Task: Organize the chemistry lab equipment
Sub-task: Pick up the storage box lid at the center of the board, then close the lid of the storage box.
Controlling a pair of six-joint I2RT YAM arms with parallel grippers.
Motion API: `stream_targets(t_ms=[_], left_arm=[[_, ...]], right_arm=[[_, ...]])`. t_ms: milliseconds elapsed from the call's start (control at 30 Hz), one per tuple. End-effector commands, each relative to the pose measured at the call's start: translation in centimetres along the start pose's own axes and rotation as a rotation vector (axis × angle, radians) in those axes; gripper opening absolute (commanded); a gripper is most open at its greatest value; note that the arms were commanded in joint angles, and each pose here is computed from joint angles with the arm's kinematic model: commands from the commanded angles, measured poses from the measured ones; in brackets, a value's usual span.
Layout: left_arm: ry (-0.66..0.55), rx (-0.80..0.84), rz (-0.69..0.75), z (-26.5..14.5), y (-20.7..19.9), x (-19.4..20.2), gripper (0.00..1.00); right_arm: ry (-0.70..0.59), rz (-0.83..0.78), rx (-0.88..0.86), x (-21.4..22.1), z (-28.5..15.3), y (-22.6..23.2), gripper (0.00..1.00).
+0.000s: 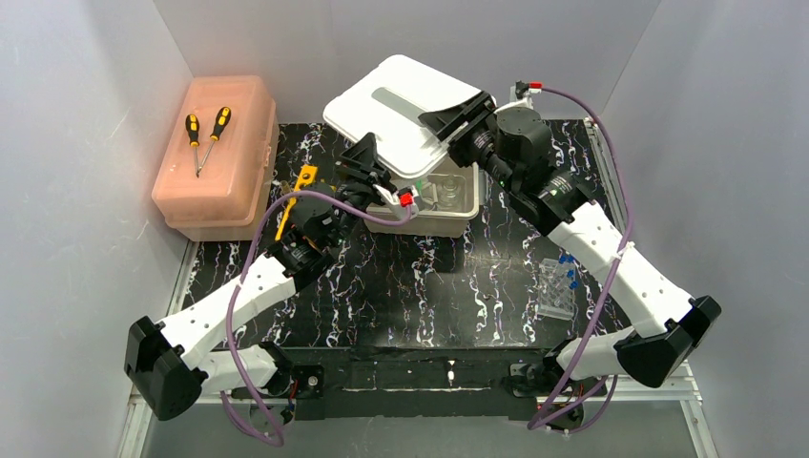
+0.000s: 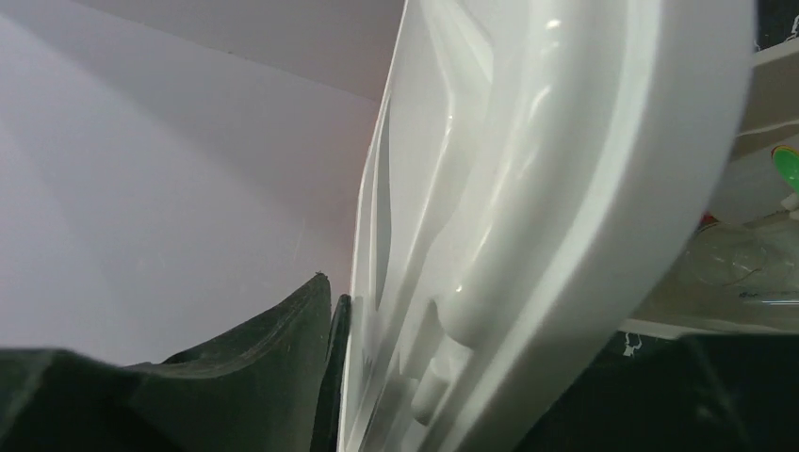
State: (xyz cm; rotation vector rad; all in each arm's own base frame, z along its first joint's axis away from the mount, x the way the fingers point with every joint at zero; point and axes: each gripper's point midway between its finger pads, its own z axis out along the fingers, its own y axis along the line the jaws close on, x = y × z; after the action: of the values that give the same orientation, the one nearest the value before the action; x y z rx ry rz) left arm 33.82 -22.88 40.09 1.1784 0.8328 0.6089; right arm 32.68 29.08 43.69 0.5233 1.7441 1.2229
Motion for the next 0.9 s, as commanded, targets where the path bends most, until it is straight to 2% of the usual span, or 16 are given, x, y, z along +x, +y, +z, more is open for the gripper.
stream_targets(t_ms=[0,67,100,133,200,267,300,433,600,667,867], left_arm=[[-0.098,-0.103,0.054,-1.3,3.1,-2.0,0.00],[-0.087,-0.098,0.057,-1.2,2.9,-1.7,0.00],[-0.074,-0.098,0.051,-1.2,2.8,-1.5,0.06],[-0.057,-0.100,0.035,-1.1,2.9,-1.2,0.16],[-0.005,-0.098,-0.031,-0.9,2.8,-0.4,0.47],[0.029,-0.051,-0.097,-0.9,2.1,0.1,0.83],[0.040,-0.025,-0.141,-1.1,1.7,0.3,0.96],[0.149,0.206,-0.467,-2.6,-0.3,1.1,0.98],[0.306,0.513,-0.828,-5.6,-2.8,2.4,0.98],[0.360,0.542,-0.917,-6.6,-3.0,3.3,0.98],[0.485,0.548,-1.076,-8.3,-3.4,5.1,0.98]], right_arm=[[-0.067,0.063,-0.099,-1.6,0.7,2.6,0.50],[-0.058,0.058,-0.093,-1.4,1.1,2.5,0.36],[-0.057,0.056,-0.091,-1.3,1.1,2.4,0.29],[-0.059,0.053,-0.085,-1.3,1.1,2.2,0.24],[-0.071,0.044,-0.075,-1.6,1.0,1.8,0.17],[-0.090,0.028,-0.068,-2.4,0.8,1.4,0.13],[-0.093,0.021,-0.066,-2.9,0.7,1.1,0.13],[-0.060,0.026,-0.050,-5.1,1.2,-1.6,0.11],[0.090,0.041,-0.069,-5.1,2.8,-5.2,0.06],[0.152,0.045,-0.074,-4.1,3.0,-6.1,0.04],[0.232,0.085,-0.120,-2.3,3.0,-7.5,0.05]])
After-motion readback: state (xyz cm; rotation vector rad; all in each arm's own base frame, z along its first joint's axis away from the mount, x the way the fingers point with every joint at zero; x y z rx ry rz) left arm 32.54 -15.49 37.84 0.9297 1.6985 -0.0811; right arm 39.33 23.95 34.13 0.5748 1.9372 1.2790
